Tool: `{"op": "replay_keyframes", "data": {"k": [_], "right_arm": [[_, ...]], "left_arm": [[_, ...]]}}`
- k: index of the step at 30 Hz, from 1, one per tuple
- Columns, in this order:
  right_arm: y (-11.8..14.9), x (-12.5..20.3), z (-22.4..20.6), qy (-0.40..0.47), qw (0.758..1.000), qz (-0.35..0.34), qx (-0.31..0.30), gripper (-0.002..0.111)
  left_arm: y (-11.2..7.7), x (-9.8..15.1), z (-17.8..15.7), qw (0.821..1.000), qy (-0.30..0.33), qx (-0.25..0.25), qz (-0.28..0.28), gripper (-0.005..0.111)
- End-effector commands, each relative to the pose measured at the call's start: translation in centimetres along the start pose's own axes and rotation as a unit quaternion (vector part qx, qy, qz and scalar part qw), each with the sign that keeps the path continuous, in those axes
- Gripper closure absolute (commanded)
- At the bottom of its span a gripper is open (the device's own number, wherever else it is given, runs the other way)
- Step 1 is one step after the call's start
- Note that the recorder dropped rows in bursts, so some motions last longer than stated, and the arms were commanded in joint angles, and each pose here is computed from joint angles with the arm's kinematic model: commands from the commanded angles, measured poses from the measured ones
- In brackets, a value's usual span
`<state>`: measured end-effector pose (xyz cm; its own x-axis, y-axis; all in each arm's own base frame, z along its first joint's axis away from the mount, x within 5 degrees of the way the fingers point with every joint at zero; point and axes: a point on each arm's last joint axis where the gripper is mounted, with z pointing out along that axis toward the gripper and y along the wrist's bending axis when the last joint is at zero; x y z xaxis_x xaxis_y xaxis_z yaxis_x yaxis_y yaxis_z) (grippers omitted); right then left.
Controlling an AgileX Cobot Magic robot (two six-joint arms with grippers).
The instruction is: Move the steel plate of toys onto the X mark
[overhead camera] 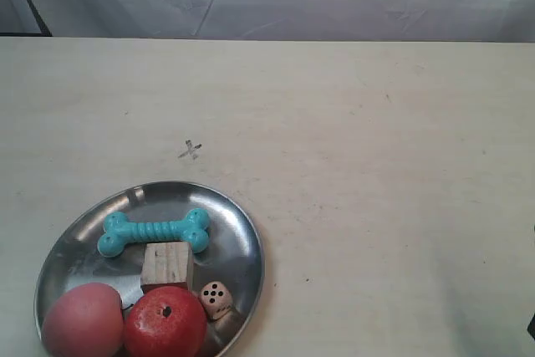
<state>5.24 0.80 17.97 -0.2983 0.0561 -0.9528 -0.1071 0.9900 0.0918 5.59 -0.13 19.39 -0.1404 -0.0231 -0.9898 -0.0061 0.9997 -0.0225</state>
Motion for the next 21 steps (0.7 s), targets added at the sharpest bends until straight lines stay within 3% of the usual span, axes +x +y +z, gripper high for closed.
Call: {"op": "replay_keyframes", "data": {"k": [1, 21], "right_arm": [[-0.03, -0.05, -0.02, -0.007, 1.0, 0.0, 0.003, 0.108], [-0.03, -0.1, -0.02, -0.01, 1.0, 0.0, 0.002, 0.108]], "left_arm": [[0.04, 0.0, -0.01, 1.0, -0.008, -0.002, -0.001, 0.106], [0.05, 0.0, -0.01, 1.0, -0.008, -0.003, 0.004, 0.106]]}}
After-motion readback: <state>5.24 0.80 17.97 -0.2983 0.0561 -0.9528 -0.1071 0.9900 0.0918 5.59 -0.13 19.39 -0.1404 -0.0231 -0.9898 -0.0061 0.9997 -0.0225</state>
